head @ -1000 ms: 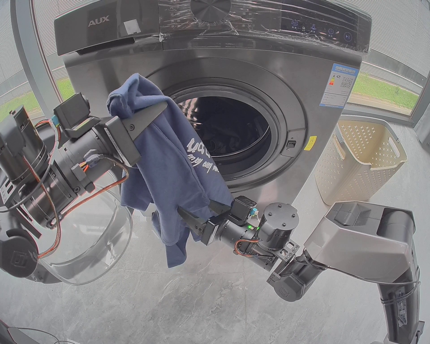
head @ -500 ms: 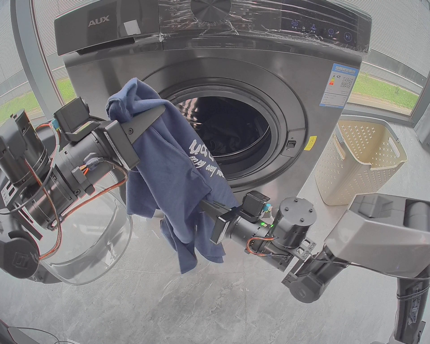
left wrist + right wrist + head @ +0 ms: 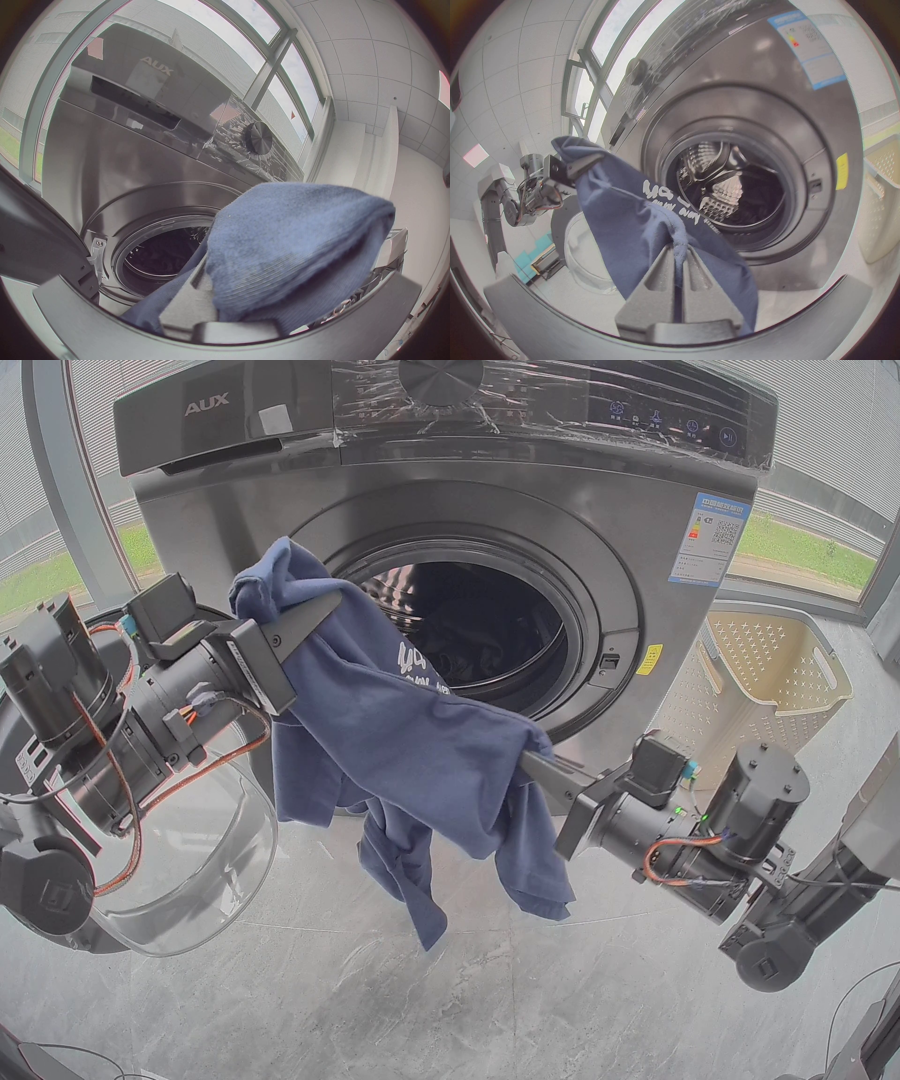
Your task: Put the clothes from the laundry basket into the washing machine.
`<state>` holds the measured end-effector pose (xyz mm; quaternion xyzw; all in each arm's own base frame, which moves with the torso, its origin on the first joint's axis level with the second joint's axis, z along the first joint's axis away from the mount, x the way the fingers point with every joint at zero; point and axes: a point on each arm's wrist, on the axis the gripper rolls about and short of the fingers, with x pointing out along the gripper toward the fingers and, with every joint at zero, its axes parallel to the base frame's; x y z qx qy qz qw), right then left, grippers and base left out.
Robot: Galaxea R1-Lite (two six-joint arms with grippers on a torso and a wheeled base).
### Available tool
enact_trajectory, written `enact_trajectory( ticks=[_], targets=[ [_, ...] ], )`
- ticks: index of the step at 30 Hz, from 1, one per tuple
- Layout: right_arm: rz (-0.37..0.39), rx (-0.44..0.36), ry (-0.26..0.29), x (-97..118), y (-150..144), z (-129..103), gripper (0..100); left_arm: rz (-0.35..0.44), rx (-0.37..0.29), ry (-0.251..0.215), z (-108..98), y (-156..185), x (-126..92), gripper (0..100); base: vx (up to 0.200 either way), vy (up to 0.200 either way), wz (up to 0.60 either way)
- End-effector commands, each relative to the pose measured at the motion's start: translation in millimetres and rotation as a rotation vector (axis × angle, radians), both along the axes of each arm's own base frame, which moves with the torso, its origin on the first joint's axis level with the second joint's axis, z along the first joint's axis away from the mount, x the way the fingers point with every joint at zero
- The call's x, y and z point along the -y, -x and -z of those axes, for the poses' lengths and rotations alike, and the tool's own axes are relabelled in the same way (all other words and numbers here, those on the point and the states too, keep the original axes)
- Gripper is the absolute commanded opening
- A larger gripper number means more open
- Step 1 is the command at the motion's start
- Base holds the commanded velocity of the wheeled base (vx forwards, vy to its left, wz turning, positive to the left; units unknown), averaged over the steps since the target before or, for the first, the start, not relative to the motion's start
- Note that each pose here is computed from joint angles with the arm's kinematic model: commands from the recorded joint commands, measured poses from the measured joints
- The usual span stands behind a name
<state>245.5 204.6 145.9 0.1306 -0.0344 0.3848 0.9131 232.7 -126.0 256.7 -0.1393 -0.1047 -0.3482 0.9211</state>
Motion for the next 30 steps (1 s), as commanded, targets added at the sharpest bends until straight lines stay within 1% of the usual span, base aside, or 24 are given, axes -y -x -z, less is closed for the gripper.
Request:
enact_trajectory(
  ticks=[1,2,4,6,7,8,11,12,15,20,22,27,30],
  targets=[
    [0.064,0.064,-0.025,22.5,-1.3,-21.5,0,-0.009,-0.022,-0.013,7.3,-4.4,-0.1,0,0.000,0.000,0.00],
    [0.097,0.088,-0.029,29.4,-8.8,-26.5,0,-0.008,-0.029,-0.019,9.8,-3.4,-0.2,0,0.000,0.000,0.00],
    [0.112,0.103,-0.037,32.1,-12.4,-29.9,0,-0.006,-0.032,-0.020,10.6,-2.4,-0.7,0,0.000,0.000,0.00],
    [0.132,0.143,-0.068,34.7,-18.9,-40.2,0,0.000,-0.039,-0.024,13.0,0.1,-0.1,0,0.000,0.000,0.00],
    [0.132,0.143,-0.068,34.7,-18.9,-40.2,0,0.000,-0.039,-0.024,13.0,0.1,-0.1,0,0.000,0.000,0.00],
    [0.143,0.169,-0.087,35.7,-22.8,-47.3,0,0.003,-0.043,-0.026,14.0,1.2,-0.2,0,0.000,0.000,0.00],
    [0.146,0.187,-0.100,35.7,-24.8,-52.8,0,0.005,-0.052,-0.032,16.9,2.6,-0.9,0,0.000,0.000,0.00],
    [0.148,0.207,-0.115,36.2,-24.9,-59.9,0,0.006,-0.053,-0.033,17.6,2.8,-1.0,0,0.000,0.000,0.00],
    [0.152,0.229,-0.129,37.5,-25.5,-68.7,0,0.008,-0.062,-0.038,20.5,3.0,-1.0,0,0.000,0.000,0.00],
    [0.177,0.236,-0.129,44.3,-29.3,-70.6,0,0.002,-0.077,-0.044,25.0,1.9,-1.0,0,0.000,0.000,0.00],
    [0.190,0.239,-0.128,48.4,-30.1,-71.1,0,-0.006,-0.060,-0.035,22.9,0.8,-2.7,0,0.000,0.000,0.00],
    [0.223,0.252,-0.128,60.4,-30.0,-74.8,0,-0.028,0.007,0.000,13.1,0.1,-7.8,0,0.000,0.000,0.00],
    [0.230,0.255,-0.128,64.0,-29.3,-75.8,0,-0.027,0.011,0.004,12.9,0.7,-8.1,0,0.000,0.000,0.00]
  ],
)
